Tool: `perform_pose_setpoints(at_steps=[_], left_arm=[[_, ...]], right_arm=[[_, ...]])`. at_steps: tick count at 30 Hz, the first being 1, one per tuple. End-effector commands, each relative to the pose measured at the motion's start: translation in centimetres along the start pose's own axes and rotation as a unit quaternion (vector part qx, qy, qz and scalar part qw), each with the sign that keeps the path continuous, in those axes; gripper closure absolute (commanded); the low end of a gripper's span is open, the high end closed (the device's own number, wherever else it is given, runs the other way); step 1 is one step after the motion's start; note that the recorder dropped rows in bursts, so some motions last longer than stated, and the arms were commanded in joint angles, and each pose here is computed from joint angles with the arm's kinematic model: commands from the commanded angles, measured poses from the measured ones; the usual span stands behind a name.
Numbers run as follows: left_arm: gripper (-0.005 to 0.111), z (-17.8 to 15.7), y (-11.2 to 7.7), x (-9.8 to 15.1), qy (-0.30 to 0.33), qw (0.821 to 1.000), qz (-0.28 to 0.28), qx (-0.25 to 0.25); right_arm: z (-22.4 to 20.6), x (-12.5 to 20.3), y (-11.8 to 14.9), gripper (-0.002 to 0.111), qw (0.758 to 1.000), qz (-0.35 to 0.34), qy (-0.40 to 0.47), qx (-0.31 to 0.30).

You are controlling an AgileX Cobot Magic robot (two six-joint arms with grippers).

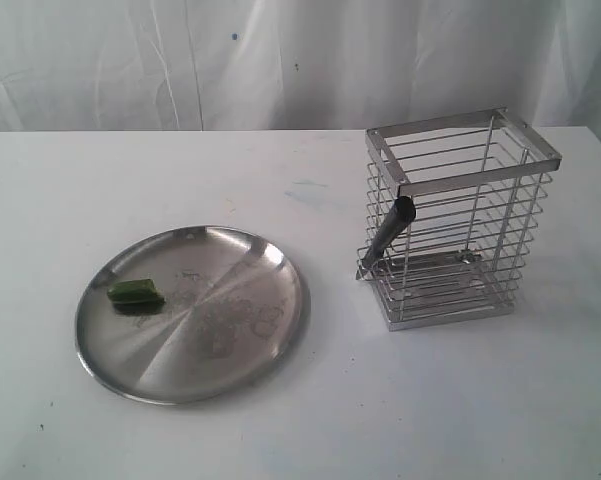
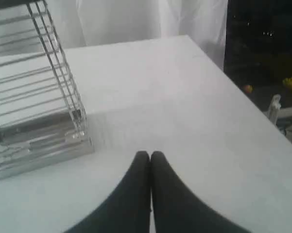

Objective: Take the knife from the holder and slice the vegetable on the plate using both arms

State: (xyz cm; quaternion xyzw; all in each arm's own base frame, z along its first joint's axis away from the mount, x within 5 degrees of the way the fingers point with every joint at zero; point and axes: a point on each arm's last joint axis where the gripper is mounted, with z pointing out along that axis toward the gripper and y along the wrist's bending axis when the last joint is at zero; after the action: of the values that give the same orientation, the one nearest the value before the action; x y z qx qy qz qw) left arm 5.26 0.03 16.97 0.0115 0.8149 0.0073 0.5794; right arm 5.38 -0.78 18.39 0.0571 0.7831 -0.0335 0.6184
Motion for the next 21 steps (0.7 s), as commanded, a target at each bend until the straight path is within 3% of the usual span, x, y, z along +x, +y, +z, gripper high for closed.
perform_pose_setpoints(at_steps=[1,3,9,13,15,18,21], left_arm=[[0.107,0.0,0.0,0.1,-0.002,1.0,0.0,0.0],[0.107,0.0,0.0,0.1,-0.002,1.0,0.0,0.0],[0.107,0.0,0.0,0.1,-0.002,1.0,0.0,0.0],[0.107,0.0,0.0,0.1,-0.002,1.0,0.0,0.0],[0.107,0.0,0.0,0.1,-0.002,1.0,0.0,0.0],[0.107,0.0,0.0,0.1,-0.002,1.0,0.0,0.0],[0.107,0.0,0.0,0.1,-0.002,1.0,0.0,0.0]], right_arm=[[-0.3,-2.0,0.2,0.108,0.994,0.007,-0.112,-0.009],[-0.7,-3.5,0.3,0.108,0.977,0.09,-0.191,-0.033],[-2.3,-6.0,0.4,0.108,0.91,0.219,-0.336,-0.106],[-4.7,-8.6,0.2,0.108,0.818,0.314,-0.446,-0.184],[-6.7,-11.5,0.0,0.108,0.783,0.319,-0.496,-0.196],[-9.5,-17.5,0.0,0.108,0.757,0.281,-0.558,-0.192],[-10.2,-23.4,1.0,0.108,0.771,0.179,-0.583,-0.187]])
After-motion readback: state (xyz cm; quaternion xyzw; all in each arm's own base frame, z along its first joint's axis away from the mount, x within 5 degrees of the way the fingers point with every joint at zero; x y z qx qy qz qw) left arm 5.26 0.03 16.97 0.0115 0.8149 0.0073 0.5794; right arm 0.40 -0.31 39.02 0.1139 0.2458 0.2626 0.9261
